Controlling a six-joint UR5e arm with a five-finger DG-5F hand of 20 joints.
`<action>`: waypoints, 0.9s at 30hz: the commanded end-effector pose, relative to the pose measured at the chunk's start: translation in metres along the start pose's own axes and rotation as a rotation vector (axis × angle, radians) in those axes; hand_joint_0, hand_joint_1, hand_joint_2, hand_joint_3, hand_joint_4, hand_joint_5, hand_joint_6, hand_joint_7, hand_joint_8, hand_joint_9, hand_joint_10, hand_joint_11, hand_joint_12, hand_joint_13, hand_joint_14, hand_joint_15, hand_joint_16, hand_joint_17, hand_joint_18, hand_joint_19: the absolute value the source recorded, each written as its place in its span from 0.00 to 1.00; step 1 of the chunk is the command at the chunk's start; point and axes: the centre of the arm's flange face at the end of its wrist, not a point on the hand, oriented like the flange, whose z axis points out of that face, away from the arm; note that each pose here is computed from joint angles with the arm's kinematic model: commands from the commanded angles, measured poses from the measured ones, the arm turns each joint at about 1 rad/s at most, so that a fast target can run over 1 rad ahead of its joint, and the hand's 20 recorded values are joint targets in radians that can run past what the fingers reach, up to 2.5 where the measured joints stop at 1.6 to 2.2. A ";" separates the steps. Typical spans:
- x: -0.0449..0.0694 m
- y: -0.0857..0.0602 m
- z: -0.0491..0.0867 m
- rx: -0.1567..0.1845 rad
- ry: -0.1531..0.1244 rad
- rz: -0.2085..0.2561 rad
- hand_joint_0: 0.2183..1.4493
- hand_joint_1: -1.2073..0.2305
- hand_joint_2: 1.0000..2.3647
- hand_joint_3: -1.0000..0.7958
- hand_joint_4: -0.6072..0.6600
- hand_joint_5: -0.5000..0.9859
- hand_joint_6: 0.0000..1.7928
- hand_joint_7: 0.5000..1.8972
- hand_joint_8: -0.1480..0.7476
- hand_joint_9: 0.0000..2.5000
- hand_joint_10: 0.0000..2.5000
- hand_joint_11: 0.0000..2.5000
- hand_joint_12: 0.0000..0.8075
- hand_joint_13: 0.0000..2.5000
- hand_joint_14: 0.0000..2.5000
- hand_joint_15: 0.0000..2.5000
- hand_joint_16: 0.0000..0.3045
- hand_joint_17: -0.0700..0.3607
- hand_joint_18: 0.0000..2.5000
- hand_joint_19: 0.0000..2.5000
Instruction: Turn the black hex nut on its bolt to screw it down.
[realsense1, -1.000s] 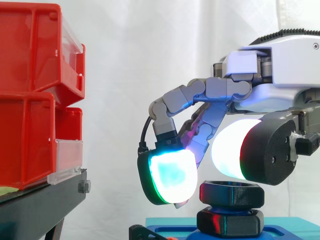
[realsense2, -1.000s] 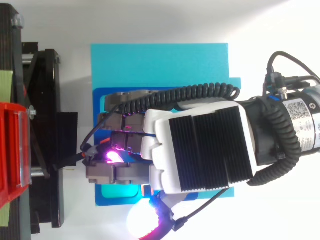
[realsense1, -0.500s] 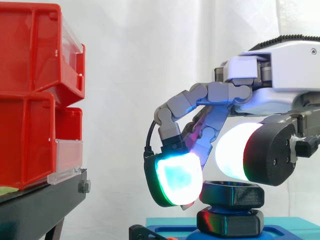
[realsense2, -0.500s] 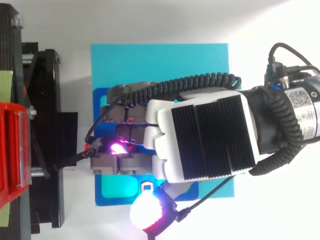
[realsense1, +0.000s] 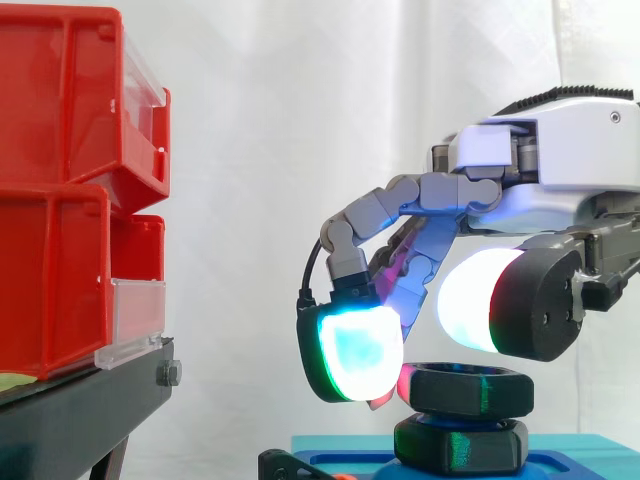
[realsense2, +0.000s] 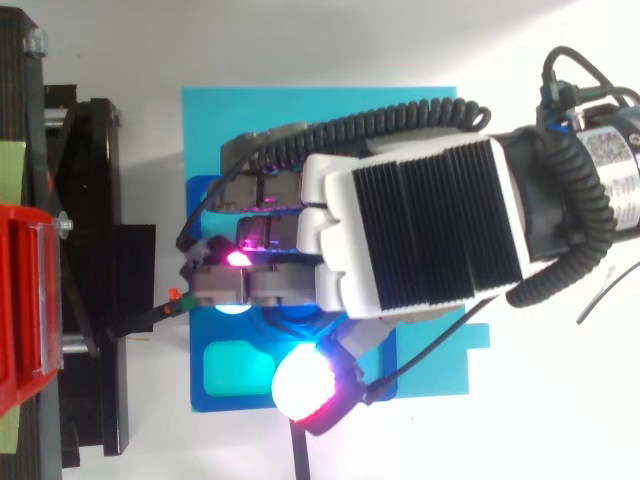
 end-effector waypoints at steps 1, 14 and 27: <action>0.000 -0.011 -0.005 -0.004 -0.002 0.000 0.27 0.61 0.00 0.28 0.65 0.32 0.37 0.54 0.51 0.42 0.00 0.12 0.38 0.35 0.00 0.09 0.12 0.35 0.31 0.14; -0.027 -0.019 0.003 -0.026 -0.081 -0.010 0.27 0.61 0.00 0.28 0.64 0.32 0.36 0.55 0.52 0.42 0.00 0.12 0.38 0.35 0.00 0.09 0.12 0.35 0.30 0.14; -0.031 0.012 0.019 0.002 -0.088 -0.006 0.27 0.61 0.00 0.28 0.68 0.33 0.30 0.65 0.51 0.43 0.00 0.12 0.38 0.36 0.00 0.09 0.12 0.36 0.31 0.14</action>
